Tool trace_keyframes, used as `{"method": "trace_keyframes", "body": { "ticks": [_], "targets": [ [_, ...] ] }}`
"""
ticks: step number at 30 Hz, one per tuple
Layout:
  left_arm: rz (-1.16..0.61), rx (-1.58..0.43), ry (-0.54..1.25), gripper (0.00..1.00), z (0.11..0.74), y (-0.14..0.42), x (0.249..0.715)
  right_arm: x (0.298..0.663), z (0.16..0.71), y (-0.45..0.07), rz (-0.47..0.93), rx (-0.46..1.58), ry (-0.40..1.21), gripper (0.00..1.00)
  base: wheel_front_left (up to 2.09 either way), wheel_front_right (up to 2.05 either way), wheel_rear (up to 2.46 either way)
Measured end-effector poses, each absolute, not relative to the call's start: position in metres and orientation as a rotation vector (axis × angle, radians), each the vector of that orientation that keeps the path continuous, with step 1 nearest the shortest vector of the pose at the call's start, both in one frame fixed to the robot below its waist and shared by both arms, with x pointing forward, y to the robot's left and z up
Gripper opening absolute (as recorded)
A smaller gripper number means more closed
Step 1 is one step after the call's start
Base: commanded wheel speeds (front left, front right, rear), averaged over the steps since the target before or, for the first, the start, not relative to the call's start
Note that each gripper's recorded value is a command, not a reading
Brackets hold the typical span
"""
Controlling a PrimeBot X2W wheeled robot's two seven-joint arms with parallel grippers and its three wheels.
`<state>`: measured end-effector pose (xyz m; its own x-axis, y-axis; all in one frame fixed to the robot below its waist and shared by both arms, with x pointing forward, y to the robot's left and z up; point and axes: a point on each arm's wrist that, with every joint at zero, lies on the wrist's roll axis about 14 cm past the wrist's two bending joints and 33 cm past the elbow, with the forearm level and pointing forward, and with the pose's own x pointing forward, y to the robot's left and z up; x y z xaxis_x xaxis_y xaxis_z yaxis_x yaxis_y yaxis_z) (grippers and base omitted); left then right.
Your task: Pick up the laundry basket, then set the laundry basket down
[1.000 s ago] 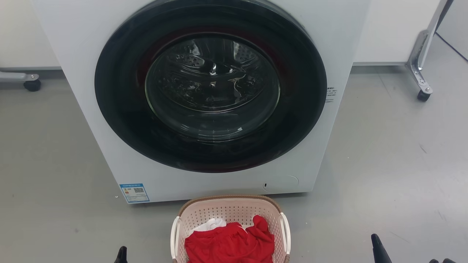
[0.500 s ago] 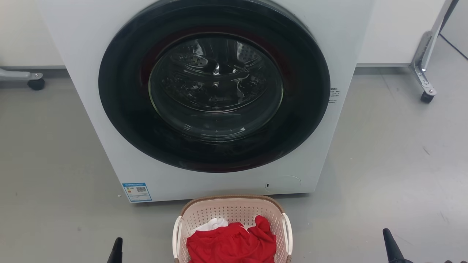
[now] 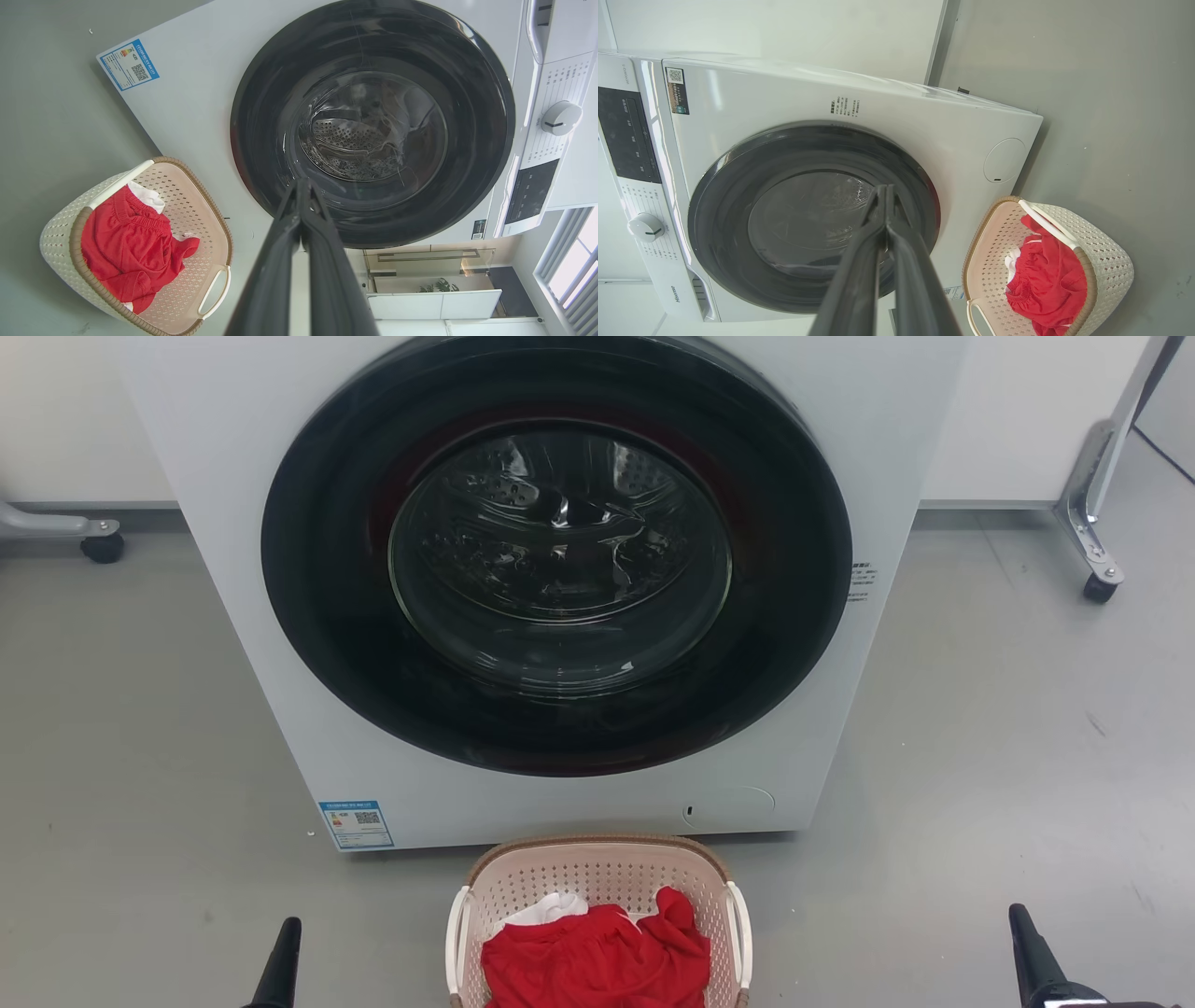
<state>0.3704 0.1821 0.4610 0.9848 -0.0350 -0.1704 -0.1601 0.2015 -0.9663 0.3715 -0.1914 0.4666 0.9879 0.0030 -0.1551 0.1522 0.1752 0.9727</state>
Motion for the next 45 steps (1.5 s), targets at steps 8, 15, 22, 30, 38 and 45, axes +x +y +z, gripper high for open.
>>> {"method": "trace_keyframes", "body": {
  "ticks": [8, 15, 22, 30, 38, 45],
  "targets": [
    [0.069, -1.488, 0.121, 0.0, 0.471, 0.188, 0.375, 0.376, 0.475, -0.199, -0.095, 1.507, 0.088, 0.0, 0.0, 0.0, 0.0],
    [0.054, -1.571, 0.085, 0.0, 0.479, 0.192, 0.379, 0.38, 0.481, -0.205, -0.083, 1.573, 0.053, 0.0, 0.0, 0.0, 0.0],
    [0.054, -1.572, 0.086, 0.0, 0.479, 0.192, 0.379, 0.381, 0.482, -0.204, -0.081, 1.574, 0.051, 0.0, 0.0, 0.0, 0.0],
    [0.054, -1.572, 0.085, 0.0, 0.479, 0.192, 0.379, 0.381, 0.482, -0.204, -0.081, 1.574, 0.051, 0.0, 0.0, 0.0, 0.0],
    [0.054, -1.572, 0.085, 0.0, 0.479, 0.192, 0.379, 0.381, 0.482, -0.204, -0.081, 1.574, 0.051, 0.0, 0.0, 0.0, 0.0],
    [0.054, -1.573, 0.085, 0.0, 0.479, 0.191, 0.379, 0.381, 0.482, -0.204, -0.081, 1.574, 0.051, 0.0, 0.0, 0.0, 0.0]
  ]
}}
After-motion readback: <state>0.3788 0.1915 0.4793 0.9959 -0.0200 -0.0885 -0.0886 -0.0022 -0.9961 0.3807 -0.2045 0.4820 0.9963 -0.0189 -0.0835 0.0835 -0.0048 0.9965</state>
